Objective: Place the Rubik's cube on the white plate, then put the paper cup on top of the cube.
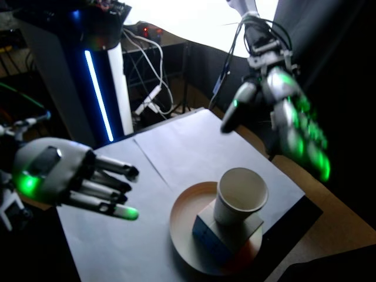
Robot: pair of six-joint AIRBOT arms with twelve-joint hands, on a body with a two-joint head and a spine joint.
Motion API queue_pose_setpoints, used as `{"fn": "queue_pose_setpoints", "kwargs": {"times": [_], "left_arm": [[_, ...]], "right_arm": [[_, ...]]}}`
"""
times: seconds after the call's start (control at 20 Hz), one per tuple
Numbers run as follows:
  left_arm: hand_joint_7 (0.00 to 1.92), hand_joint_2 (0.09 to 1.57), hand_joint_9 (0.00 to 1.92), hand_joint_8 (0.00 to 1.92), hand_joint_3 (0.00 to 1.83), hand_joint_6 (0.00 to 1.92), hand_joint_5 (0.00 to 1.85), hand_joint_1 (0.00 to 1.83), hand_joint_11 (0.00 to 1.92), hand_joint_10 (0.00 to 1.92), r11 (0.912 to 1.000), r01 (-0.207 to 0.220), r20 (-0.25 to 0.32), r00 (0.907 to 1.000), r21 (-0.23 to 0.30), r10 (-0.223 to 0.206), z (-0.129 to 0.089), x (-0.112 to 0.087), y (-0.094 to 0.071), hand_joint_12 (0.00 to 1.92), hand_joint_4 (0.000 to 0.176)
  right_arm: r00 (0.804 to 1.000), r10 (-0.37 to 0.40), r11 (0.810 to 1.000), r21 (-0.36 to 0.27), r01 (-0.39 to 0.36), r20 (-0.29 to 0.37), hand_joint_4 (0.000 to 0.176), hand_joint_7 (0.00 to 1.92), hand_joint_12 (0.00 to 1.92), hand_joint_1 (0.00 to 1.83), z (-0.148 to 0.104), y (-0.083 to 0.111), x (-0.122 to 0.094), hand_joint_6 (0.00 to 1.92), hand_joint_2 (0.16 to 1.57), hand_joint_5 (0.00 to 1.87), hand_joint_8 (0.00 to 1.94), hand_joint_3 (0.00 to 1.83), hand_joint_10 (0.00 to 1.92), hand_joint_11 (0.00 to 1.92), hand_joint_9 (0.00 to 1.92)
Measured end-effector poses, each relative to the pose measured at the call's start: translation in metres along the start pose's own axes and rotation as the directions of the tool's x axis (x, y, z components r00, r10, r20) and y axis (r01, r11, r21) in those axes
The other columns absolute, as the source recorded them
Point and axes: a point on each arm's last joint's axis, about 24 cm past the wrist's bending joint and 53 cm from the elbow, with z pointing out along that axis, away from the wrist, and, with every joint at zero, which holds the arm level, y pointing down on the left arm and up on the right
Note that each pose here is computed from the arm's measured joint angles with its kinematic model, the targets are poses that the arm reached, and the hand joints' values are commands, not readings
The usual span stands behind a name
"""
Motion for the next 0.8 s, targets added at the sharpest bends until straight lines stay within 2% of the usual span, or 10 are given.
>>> {"fn": "queue_pose_setpoints", "kwargs": {"times": [0.1,0.15,0.2,0.3,0.35,0.45,0.55,0.65,0.7,0.8], "left_arm": [[0.00,1.10,0.00,0.00,0.01,0.00,0.00,0.63,0.02,0.00,0.9997,-0.009,0.023,0.9997,0.021,0.009,-0.015,-0.006,-0.004,0.01,0.162],[0.00,1.11,0.00,0.00,0.01,0.00,0.00,0.57,0.04,0.00,0.9995,-0.027,0.024,0.9994,0.017,0.026,-0.022,-0.007,-0.003,0.02,0.174],[0.00,1.15,0.00,0.00,0.01,0.00,0.00,0.50,0.01,0.00,0.9994,-0.033,0.028,0.9991,0.013,0.033,-0.028,-0.008,-0.002,0.29,0.176],[0.00,1.21,0.10,0.00,0.00,0.00,0.00,0.42,0.00,0.02,0.9983,-0.057,0.044,0.9975,0.013,0.056,-0.042,-0.010,-0.004,1.06,0.168],[0.00,1.17,0.13,0.00,0.00,0.00,0.00,0.35,0.00,0.02,0.9979,-0.062,0.048,0.9970,0.019,0.061,-0.047,-0.011,-0.007,1.16,0.174],[0.00,1.17,0.09,0.00,0.00,0.00,0.00,0.21,0.00,0.03,0.9951,-0.096,0.060,0.9937,0.023,0.095,-0.059,-0.014,-0.011,1.20,0.171],[0.00,1.20,0.00,0.00,0.00,0.00,0.00,0.25,0.00,0.00,0.9941,-0.103,0.075,0.9922,0.034,0.100,-0.068,-0.019,-0.015,0.02,0.160],[0.00,1.22,0.00,0.00,0.01,0.00,0.00,0.28,0.00,0.00,0.9928,-0.115,0.077,0.9907,0.033,0.113,-0.074,-0.019,-0.017,0.00,0.170],[0.00,1.22,0.00,0.00,0.01,0.00,0.00,0.28,0.00,0.00,0.9925,-0.117,0.074,0.9907,0.035,0.115,-0.078,-0.017,-0.019,0.00,0.174],[0.00,1.22,0.00,0.00,0.00,0.00,0.00,0.31,0.00,0.00,0.9900,-0.137,0.057,0.9893,0.036,0.135,-0.085,-0.012,-0.021,0.00,0.176]], "right_arm": [[0.999,-0.032,0.999,-0.016,0.032,0.026,0.000,0.19,1.63,0.78,-0.003,0.008,-0.009,0.71,1.37,0.06,0.72,0.00,1.11,0.00,0.20],[0.998,-0.059,0.998,-0.021,0.060,0.036,0.033,0.17,1.38,0.55,-0.005,0.013,-0.010,0.37,1.40,0.05,0.23,0.00,0.75,0.00,0.14],[0.996,-0.084,0.996,-0.024,0.085,0.042,0.016,0.17,1.27,0.46,-0.006,0.016,-0.010,0.15,1.41,0.07,0.04,0.00,0.52,0.00,0.13],[0.994,-0.100,0.994,-0.038,0.102,0.044,0.019,0.00,0.26,0.19,-0.008,0.023,-0.010,0.00,1.35,0.00,0.00,0.00,0.00,0.00,0.00],[0.993,-0.103,0.994,-0.041,0.105,0.053,0.058,0.00,0.01,0.14,-0.010,0.025,-0.014,0.00,1.35,0.00,0.00,0.00,0.00,0.00,0.00],[0.989,-0.113,0.992,-0.051,0.118,0.097,0.078,0.00,0.00,0.13,-0.013,0.029,-0.030,0.00,1.33,0.00,0.00,0.00,0.00,0.00,0.00],[0.985,-0.120,0.991,-0.049,0.127,0.125,0.080,0.00,0.00,0.12,-0.015,0.030,-0.039,0.00,1.29,0.00,0.00,0.00,0.00,0.00,0.00],[0.981,-0.142,0.988,-0.042,0.149,0.132,0.083,0.00,0.00,0.13,-0.017,0.033,-0.039,0.00,1.29,0.00,0.00,0.00,0.00,0.00,0.00],[0.976,-0.168,0.984,-0.041,0.176,0.138,0.121,0.00,0.00,0.16,-0.019,0.037,-0.040,0.00,1.29,0.00,0.00,0.00,0.00,0.00,0.00],[0.966,-0.192,0.977,-0.056,0.204,0.175,0.114,0.00,0.00,0.19,-0.025,0.045,-0.053,0.00,1.31,0.00,0.00,0.00,0.00,0.00,0.00]]}}
